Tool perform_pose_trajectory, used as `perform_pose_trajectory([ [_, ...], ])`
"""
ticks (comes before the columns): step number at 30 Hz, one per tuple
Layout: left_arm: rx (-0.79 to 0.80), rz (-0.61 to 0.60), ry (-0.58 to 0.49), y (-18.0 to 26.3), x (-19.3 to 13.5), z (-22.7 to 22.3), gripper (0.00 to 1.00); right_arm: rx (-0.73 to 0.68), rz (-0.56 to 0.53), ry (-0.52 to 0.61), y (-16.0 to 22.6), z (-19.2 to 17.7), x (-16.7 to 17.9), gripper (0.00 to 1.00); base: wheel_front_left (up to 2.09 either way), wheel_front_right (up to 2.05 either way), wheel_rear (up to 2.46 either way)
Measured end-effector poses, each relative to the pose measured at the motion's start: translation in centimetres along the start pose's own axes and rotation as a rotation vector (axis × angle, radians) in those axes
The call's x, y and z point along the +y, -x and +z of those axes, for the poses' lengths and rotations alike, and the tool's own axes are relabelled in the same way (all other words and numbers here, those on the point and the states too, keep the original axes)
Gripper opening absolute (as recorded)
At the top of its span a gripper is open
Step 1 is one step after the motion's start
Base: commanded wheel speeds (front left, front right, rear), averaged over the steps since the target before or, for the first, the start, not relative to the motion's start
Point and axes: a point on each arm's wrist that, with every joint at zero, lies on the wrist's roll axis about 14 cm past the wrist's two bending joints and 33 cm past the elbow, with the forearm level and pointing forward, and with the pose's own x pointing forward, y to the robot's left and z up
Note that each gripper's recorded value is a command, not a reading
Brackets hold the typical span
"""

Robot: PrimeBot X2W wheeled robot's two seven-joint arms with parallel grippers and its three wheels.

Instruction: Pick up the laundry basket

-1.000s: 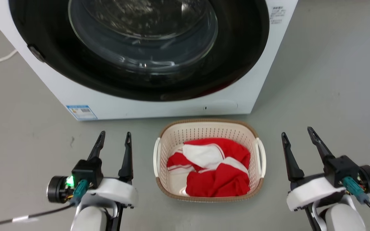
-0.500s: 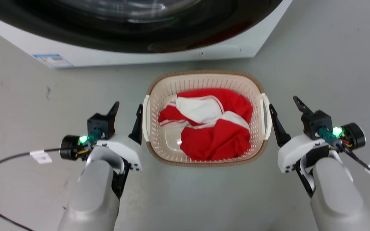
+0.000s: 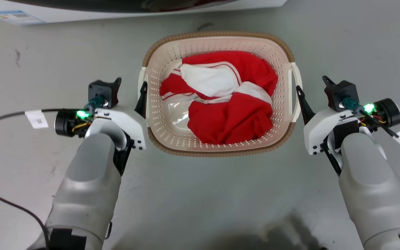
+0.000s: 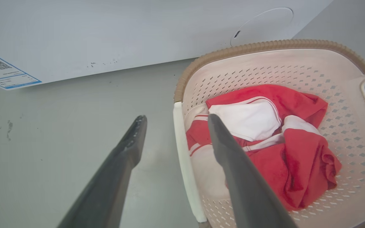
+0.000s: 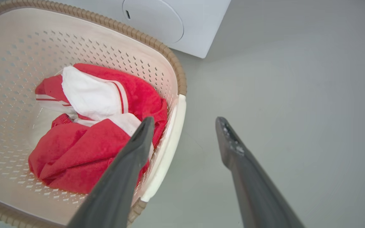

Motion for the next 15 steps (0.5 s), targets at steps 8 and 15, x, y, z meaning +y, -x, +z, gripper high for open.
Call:
perform_pose_trajectory([
  [8, 0.09, -0.017, 0.001, -2.4, -0.1, -2.6, 1.0, 0.101, 0.024, -0.009, -2.1, -3.0, 0.3, 1.0, 0.0, 0.0, 0.0],
  [15, 0.153, -0.028, 0.007, -3.6, -0.2, -4.6, 1.0, 0.176, 0.05, -0.027, -3.4, -5.2, 1.1, 1.0, 0.0, 0.0, 0.0],
])
